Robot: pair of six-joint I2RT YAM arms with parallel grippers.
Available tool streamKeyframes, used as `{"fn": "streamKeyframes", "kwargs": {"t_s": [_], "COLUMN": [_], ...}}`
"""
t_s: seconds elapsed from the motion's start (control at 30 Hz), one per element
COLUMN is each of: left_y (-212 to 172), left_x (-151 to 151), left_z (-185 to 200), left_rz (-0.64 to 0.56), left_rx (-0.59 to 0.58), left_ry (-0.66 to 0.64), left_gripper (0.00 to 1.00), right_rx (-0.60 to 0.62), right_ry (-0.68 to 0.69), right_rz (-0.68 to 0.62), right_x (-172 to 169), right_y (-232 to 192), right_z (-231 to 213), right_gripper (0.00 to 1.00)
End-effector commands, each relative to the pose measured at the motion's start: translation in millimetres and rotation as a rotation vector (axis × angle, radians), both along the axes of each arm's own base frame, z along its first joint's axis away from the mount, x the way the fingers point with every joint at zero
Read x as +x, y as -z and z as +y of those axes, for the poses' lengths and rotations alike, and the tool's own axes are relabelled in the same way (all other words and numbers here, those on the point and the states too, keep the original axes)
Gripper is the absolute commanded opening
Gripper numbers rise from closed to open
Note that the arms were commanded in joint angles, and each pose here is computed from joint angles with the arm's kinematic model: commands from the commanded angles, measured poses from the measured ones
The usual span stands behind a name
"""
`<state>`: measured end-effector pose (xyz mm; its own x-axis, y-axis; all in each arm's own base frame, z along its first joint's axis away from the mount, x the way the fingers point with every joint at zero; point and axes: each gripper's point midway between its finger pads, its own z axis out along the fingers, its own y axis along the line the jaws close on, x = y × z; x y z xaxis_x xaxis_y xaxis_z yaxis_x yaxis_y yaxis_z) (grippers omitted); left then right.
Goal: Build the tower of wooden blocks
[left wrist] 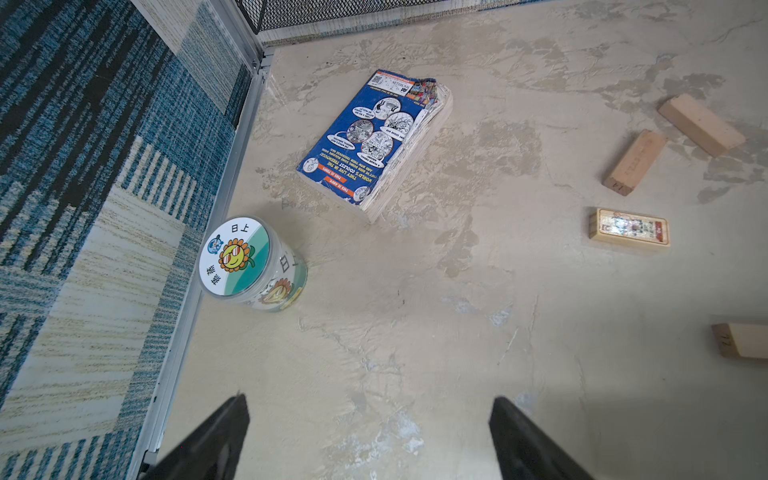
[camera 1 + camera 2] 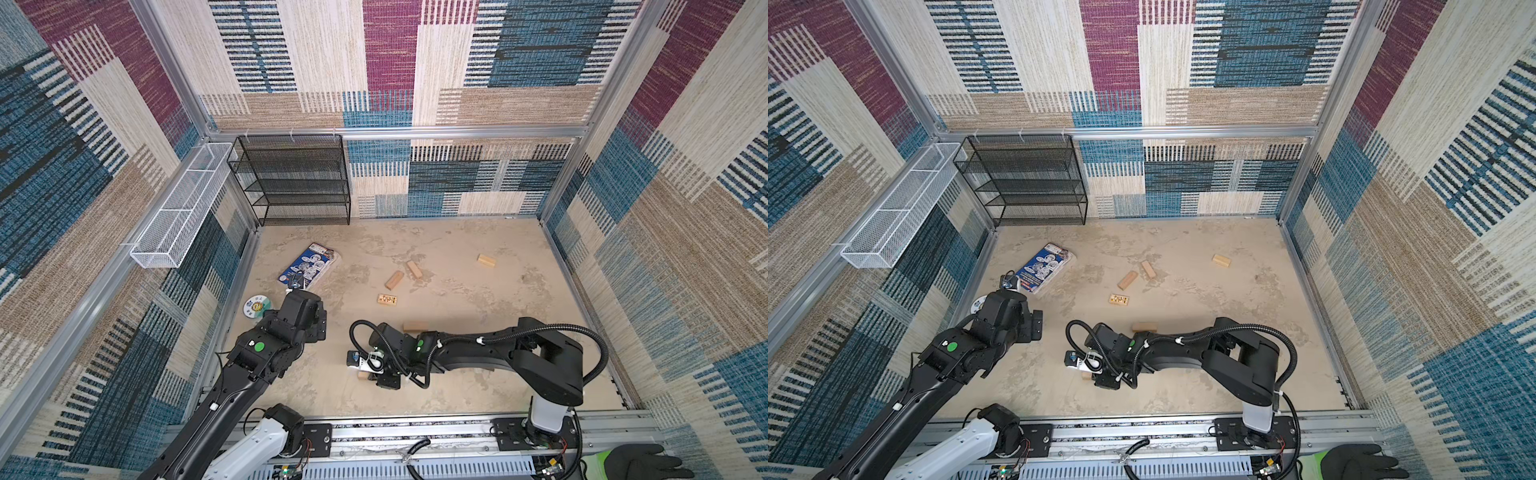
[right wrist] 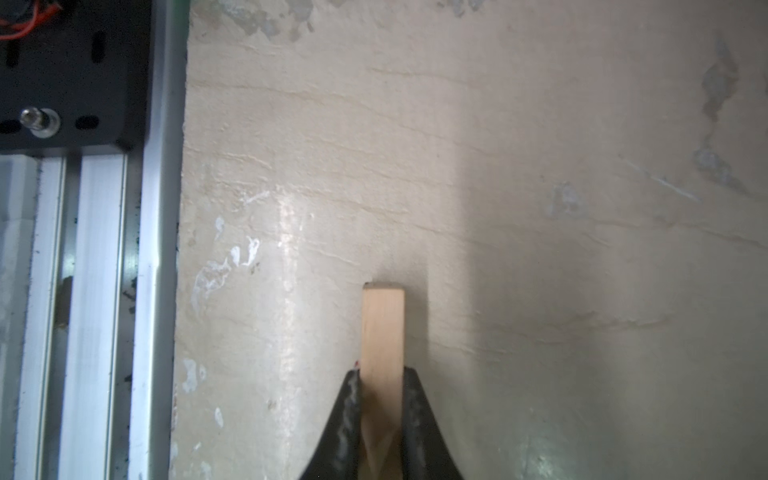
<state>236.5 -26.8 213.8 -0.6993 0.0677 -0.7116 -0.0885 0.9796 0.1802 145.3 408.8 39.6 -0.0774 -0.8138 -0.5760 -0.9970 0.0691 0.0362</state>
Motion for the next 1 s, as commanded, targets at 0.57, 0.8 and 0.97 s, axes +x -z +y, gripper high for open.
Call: {"fn": "streamKeyframes", "kwargs": {"t_s": [0.57, 0.8, 0.97], "left_y": [-0.1, 0.2, -0.3], "left_x": [-0.8, -0.8, -0.7], "left_z": [-1.6, -1.7, -1.5], "left_rz": [-0.001, 0.0, -0.001], "left_rx": [-0.02, -0.02, -0.02], "left_ry": [-0.002, -0.002, -0.002], "left_gripper": [0.96, 0.95, 0.95], "right_rx": [0.213, 0.178, 0.191], "right_ry": [0.202, 0.236, 0.204], "right_rz": [0.161, 0.203, 0.234], "right_x": [23.6, 27.7, 21.0], "right_y": [-23.5, -7.4, -10.7], "right_z": [-0.1, -6.4, -4.4], "right_gripper": [0.28, 0.23, 0.29]}}
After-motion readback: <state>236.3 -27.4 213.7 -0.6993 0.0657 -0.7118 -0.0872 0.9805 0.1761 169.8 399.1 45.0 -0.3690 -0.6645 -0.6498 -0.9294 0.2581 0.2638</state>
